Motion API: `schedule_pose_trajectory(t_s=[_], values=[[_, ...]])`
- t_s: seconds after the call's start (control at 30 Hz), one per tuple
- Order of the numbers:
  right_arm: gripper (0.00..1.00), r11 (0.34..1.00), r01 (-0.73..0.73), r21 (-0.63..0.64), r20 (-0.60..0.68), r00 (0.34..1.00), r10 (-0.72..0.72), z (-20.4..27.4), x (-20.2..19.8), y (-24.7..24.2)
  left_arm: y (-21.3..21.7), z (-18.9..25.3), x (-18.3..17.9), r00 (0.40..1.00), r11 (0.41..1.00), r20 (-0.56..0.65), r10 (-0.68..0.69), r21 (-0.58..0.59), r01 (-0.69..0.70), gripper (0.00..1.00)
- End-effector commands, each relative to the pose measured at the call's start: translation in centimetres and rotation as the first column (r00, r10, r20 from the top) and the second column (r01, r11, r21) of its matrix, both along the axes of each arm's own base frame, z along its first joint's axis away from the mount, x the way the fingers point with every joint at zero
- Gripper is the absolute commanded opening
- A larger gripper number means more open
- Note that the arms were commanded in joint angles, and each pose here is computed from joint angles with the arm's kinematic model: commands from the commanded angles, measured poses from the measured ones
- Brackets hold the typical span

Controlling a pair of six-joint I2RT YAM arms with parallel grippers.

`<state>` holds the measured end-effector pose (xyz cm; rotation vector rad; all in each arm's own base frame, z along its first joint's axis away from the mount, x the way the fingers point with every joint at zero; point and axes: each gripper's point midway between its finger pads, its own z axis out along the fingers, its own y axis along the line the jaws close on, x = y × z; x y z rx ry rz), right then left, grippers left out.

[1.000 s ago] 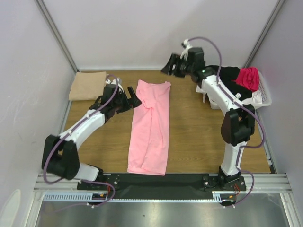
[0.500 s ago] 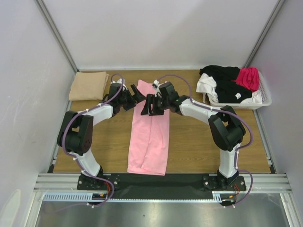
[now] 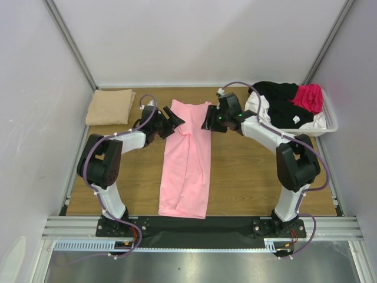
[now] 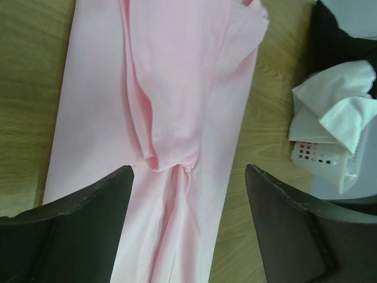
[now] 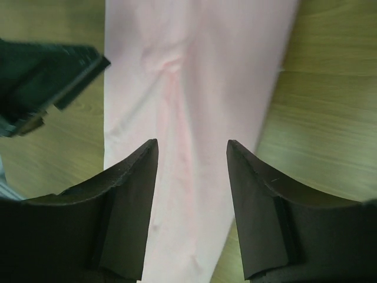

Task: Fold and stack the t-shirts
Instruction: Fold the tshirt

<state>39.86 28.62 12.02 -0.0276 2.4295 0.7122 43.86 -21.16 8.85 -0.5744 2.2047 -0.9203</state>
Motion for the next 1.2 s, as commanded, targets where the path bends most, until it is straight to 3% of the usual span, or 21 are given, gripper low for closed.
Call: schedule_pose_trajectory(t_s=[0.0, 0.33, 0.53, 0.73, 0.87, 0.93, 1.17], values=[[0.55, 0.995, 0.104, -0.012, 0.084, 0.991, -0.102, 3.5, 1.4, -4.2, -1.1, -0.6, 0.7, 0.999, 0.999, -0.011, 0.045, -0.014, -0.045, 0.82], [0.54, 0.992, 0.124, -0.031, 0.079, 0.989, -0.122, 3.3, 0.9, -6.7, -2.5, -2.6, 1.5, 0.995, 0.995, -0.054, 0.088, -0.045, -0.091, 0.71], [0.53, 0.992, 0.123, -0.026, 0.066, 0.99, -0.121, 3.0, 0.8, -7.1, -3.2, -3.2, 1.6, 0.993, 0.994, -0.061, 0.096, -0.055, -0.099, 0.57], [0.53, 0.992, 0.126, -0.025, 0.058, 0.991, -0.124, 2.8, 0.6, -7.3, -3.0, -3.2, 1.9, 0.992, 0.992, -0.052, 0.114, -0.056, -0.117, 0.38], [0.53, 0.992, 0.123, -0.022, 0.052, 0.991, -0.121, 2.6, 0.3, -7.2, -2.4, -2.6, 2.2, 0.99, 0.99, -0.03, 0.138, -0.031, -0.139, 0.17], [0.52, 0.992, 0.124, -0.017, 0.048, 0.991, -0.123, 2.5, 0.2, -7.2, -2.2, -2.4, 2.3, 0.99, 0.991, -0.018, 0.137, -0.009, -0.137, 0.13], [0.52, 0.994, 0.113, -0.011, 0.026, 0.993, -0.112, 1.6, -0.4, -7.0, -1.4, -1.6, 2.6, 0.992, 0.99, 0.035, 0.117, 0.069, -0.12, 0.12]])
